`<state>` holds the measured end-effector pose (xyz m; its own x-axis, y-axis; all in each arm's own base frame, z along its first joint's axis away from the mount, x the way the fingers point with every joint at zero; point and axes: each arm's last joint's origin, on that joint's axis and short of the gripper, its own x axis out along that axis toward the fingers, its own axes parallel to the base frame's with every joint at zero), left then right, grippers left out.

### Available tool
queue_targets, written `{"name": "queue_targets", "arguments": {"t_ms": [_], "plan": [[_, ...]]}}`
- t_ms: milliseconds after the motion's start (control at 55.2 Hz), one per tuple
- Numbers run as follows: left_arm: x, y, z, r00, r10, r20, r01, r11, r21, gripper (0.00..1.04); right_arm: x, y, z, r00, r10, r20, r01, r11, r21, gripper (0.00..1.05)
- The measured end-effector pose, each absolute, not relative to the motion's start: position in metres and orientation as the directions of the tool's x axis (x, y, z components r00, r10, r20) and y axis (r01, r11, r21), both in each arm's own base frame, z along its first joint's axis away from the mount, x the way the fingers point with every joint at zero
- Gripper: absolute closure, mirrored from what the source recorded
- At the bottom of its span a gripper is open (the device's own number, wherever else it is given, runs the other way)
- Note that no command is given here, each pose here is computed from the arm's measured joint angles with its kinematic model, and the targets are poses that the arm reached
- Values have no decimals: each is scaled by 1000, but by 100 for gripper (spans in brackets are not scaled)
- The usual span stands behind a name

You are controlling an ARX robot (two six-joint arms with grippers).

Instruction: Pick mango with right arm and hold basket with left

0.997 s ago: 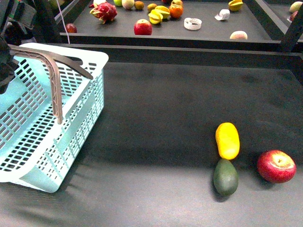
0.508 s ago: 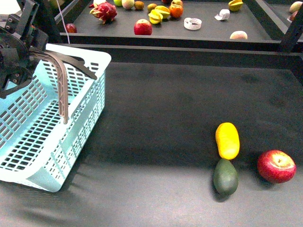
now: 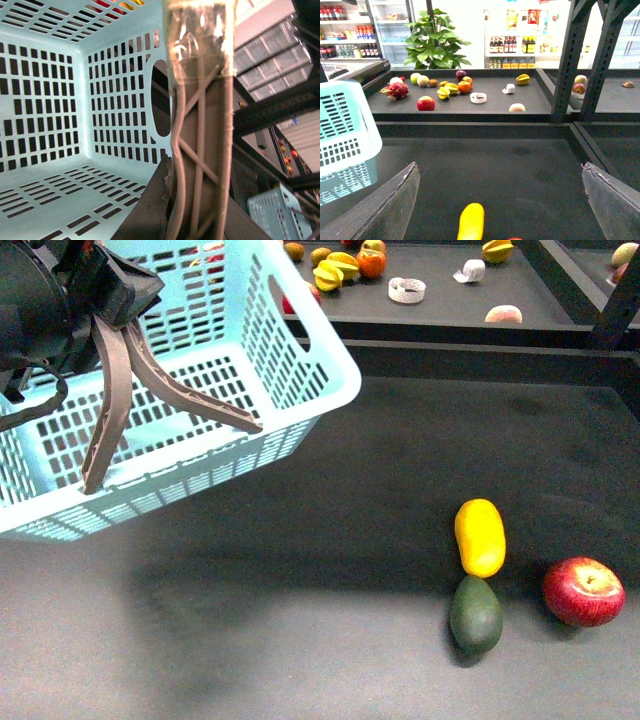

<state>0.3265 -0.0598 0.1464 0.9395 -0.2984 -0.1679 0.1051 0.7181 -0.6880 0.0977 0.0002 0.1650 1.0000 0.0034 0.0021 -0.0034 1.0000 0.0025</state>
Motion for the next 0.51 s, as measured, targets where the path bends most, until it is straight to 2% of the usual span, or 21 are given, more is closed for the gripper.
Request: {"name": "queue_targets", "arguments": {"t_ms": [326,508], "plan": [[275,-96,154,865,-470,-177,350,817,-457,96,98,0,165,1000,3,2,-3,1000,2,8],[253,-105,152,848,-502,-170,406,822,-401,96,98,0,165,1000,3,2,-3,1000,2,8]]}}
